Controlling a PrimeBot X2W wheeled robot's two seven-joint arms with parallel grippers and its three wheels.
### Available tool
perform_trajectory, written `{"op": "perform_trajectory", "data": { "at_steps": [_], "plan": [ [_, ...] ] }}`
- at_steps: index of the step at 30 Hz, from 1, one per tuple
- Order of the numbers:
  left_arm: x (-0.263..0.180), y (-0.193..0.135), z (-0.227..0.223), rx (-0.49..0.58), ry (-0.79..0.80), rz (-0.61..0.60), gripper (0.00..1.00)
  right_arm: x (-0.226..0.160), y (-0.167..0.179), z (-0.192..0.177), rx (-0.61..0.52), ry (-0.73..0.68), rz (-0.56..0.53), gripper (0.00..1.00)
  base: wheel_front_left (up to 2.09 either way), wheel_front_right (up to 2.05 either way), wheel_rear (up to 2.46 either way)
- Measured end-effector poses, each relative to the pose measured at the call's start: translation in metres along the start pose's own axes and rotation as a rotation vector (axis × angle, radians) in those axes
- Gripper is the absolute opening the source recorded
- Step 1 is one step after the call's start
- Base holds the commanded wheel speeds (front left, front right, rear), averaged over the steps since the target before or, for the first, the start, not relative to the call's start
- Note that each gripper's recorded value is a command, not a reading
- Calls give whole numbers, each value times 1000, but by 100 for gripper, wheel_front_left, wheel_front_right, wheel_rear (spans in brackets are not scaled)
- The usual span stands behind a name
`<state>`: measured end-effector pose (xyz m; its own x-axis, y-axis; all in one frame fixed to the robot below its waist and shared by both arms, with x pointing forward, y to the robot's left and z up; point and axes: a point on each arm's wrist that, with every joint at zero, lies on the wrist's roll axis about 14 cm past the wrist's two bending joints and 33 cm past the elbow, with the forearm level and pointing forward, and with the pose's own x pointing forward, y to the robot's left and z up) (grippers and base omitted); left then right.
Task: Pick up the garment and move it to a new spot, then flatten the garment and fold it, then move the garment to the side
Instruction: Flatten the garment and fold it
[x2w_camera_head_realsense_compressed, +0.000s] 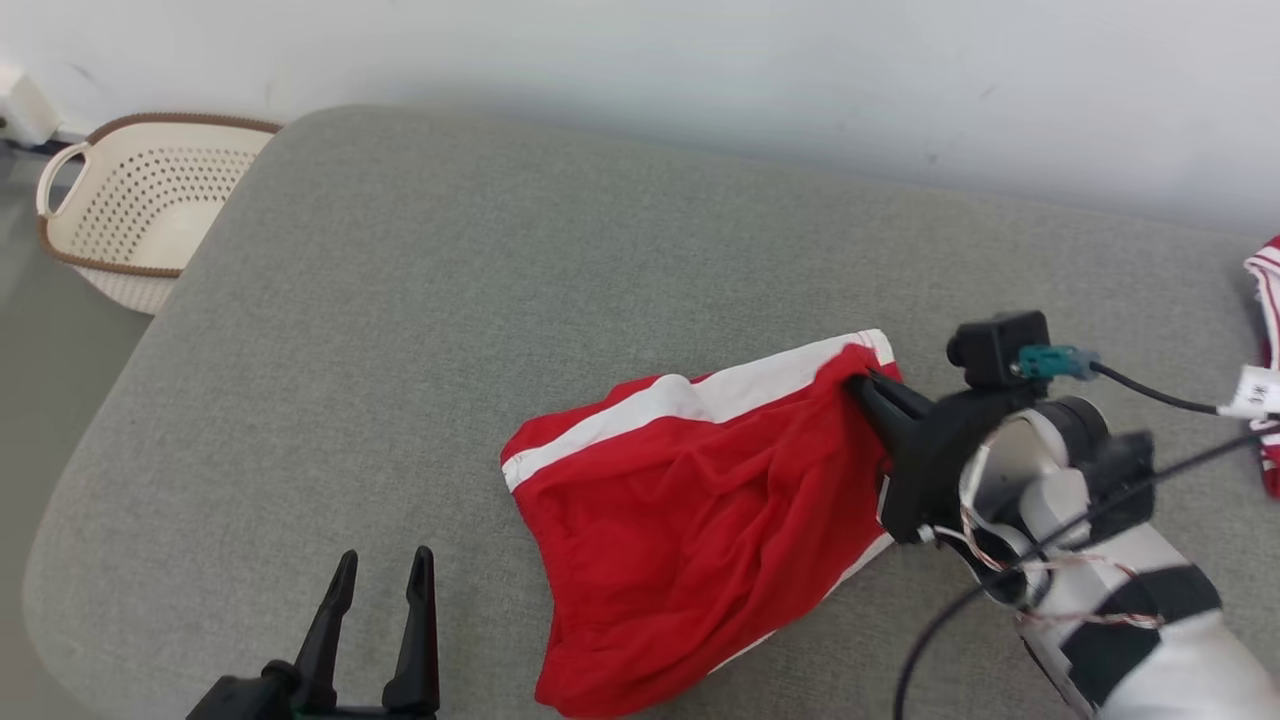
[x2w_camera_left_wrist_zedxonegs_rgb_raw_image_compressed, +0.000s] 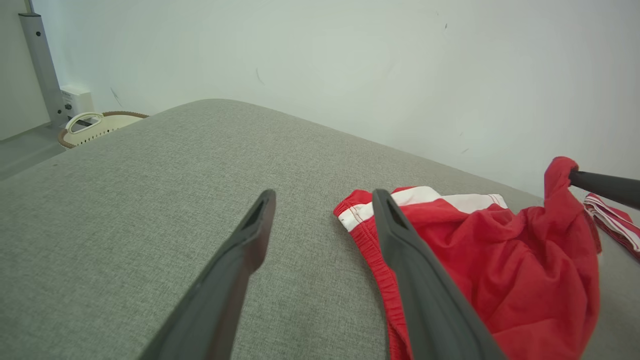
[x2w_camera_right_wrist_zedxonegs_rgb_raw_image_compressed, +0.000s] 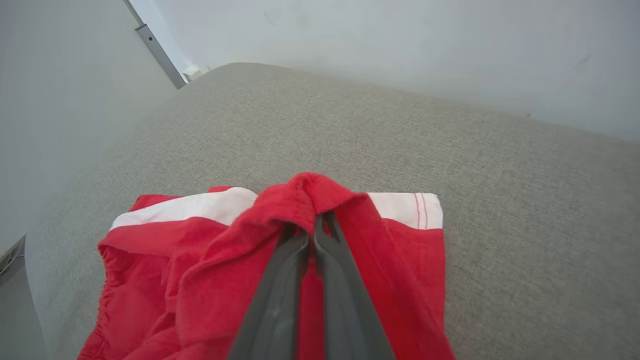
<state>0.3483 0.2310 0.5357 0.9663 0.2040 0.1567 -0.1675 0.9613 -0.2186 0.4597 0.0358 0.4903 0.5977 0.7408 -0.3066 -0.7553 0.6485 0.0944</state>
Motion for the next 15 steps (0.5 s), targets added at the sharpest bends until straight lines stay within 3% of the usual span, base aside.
{"op": "perform_trajectory", "data": {
  "at_steps": [11, 12, 14, 15],
  "plan": [
    [0, 5, -2, 3, 12, 23, 100, 46, -9, -6, -32, 29, -18, 0, 0, 0, 0],
    [-1, 6, -3, 3, 13, 24, 100, 48, -10, -8, -39, 35, -20, 12, 0, 0, 0],
    [-1, 6, -2, 3, 12, 28, 100, 48, -14, -7, -45, 20, -32, 80, 0, 0, 0],
    [-1, 7, -2, 3, 12, 29, 100, 48, -16, -5, -50, 9, -39, 100, 0, 0, 0]
  ]
}}
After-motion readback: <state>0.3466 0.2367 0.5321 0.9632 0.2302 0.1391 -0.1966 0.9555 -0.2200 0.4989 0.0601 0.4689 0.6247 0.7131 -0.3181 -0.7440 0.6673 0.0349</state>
